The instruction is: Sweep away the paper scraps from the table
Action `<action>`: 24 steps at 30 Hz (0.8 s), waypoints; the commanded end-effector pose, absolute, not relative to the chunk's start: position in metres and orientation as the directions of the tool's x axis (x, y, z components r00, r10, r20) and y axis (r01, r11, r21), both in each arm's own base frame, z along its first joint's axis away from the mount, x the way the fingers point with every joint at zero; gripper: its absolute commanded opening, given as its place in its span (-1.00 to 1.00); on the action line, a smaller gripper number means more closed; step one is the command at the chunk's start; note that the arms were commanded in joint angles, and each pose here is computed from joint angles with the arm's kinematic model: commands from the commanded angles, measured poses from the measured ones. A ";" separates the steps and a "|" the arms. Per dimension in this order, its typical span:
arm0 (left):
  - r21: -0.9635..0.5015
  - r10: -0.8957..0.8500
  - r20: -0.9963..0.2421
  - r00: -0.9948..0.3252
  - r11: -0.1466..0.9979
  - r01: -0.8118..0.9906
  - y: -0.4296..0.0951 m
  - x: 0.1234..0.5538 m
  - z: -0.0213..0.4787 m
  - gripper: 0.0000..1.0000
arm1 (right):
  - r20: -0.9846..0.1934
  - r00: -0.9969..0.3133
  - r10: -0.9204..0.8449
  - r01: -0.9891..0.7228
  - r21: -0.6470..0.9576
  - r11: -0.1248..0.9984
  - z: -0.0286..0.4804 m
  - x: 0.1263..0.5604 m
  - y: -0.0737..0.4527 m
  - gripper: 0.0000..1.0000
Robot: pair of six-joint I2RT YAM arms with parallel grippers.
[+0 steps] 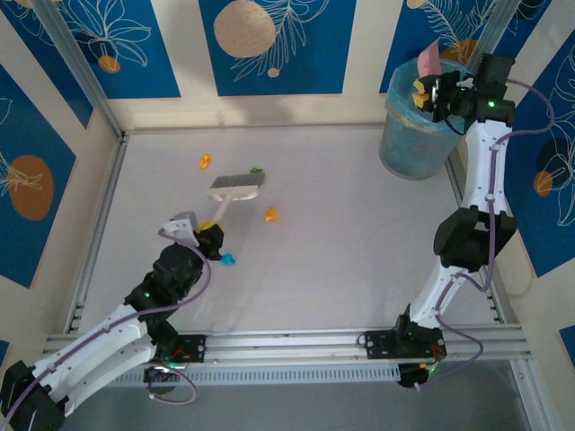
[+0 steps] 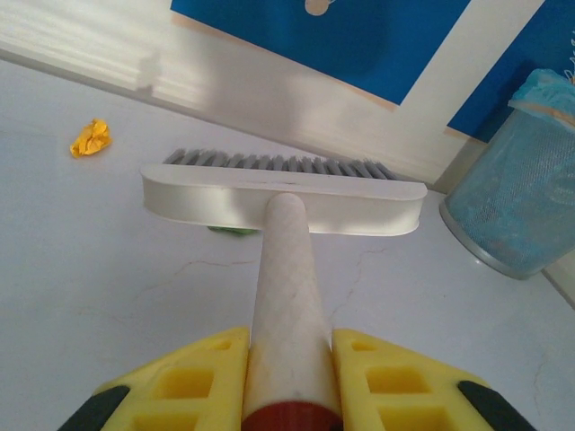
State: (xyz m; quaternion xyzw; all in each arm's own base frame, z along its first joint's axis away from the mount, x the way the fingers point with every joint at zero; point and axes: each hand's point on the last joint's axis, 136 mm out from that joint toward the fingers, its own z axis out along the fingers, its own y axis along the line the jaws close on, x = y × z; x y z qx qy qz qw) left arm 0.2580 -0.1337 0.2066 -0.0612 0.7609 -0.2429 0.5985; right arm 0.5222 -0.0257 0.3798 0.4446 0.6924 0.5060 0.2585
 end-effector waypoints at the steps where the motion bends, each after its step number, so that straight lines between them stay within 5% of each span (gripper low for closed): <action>1: -0.449 -0.402 -0.888 -0.223 0.863 0.233 -0.137 0.259 0.223 -1.00 | 0.208 -0.527 0.824 0.266 0.961 -0.072 0.425 0.524 -0.017 -1.00; 6: -0.450 -0.402 -0.888 -0.226 0.860 0.240 -0.138 0.259 0.225 -1.00 | 0.305 -0.549 0.778 0.257 0.947 -0.191 0.428 0.531 -0.014 -1.00; 16: -0.442 -0.396 -0.891 -0.220 0.866 0.234 -0.136 0.259 0.225 -1.00 | 0.345 -0.523 0.779 0.275 0.934 -0.229 0.412 0.530 -0.018 -1.00; 20: -0.442 -0.396 -0.892 -0.220 0.866 0.234 -0.136 0.259 0.225 -1.00 | 0.273 -0.557 0.785 0.240 0.957 -0.162 0.422 0.523 -0.011 -1.00; 24: -0.442 -0.397 -0.891 -0.217 0.867 0.229 -0.135 0.259 0.225 -1.00 | 0.080 -0.578 0.812 0.211 0.976 0.053 0.436 0.499 0.005 -1.00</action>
